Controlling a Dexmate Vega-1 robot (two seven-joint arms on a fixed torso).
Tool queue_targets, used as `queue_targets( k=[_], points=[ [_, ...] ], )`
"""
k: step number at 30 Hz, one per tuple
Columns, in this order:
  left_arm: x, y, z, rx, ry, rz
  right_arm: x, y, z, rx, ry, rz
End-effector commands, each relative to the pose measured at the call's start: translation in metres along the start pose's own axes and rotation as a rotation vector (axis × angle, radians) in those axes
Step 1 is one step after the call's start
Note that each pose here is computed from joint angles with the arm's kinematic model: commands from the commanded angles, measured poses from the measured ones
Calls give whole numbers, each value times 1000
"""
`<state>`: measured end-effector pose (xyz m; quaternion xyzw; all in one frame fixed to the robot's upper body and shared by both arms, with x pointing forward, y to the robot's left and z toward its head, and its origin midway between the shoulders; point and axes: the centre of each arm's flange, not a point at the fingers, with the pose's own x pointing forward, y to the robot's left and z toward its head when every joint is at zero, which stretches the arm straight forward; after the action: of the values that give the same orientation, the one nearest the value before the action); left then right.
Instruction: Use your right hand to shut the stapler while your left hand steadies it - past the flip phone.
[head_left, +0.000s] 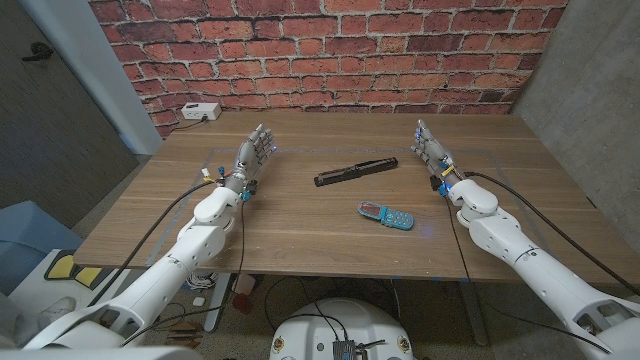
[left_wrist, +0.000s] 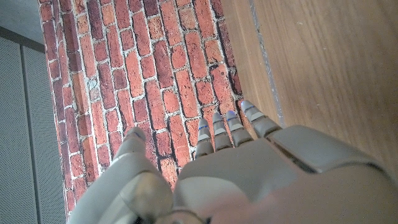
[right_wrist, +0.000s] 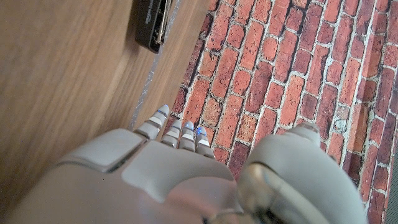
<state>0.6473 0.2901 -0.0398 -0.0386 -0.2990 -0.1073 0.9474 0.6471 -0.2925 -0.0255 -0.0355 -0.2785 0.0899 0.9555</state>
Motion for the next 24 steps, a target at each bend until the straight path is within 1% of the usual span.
queue_targets(
  k=[1, 4, 8, 10, 13, 16, 24],
  points=[
    [-13, -6, 7, -3, -25, 8, 0, -3, 9, -125, -2, 25],
    [-15, -8, 5, -10, -18, 23, -2, -5, 11, -154, -3, 29],
    [-10, -6, -1, -11, 10, 29, -5, -8, 16, -199, -10, 37],
    [-8, -7, -3, -29, -7, 27, -5, -9, 18, -219, -13, 43],
    [-9, -11, -6, -69, -37, 35, -4, -11, 20, -216, -19, 57],
    [-11, -13, -7, -63, -34, 31, -5, -13, 23, -232, -28, 67],
    [-11, -15, -10, -104, -39, 24, 0, -14, 33, -339, -33, 90]
  ],
)
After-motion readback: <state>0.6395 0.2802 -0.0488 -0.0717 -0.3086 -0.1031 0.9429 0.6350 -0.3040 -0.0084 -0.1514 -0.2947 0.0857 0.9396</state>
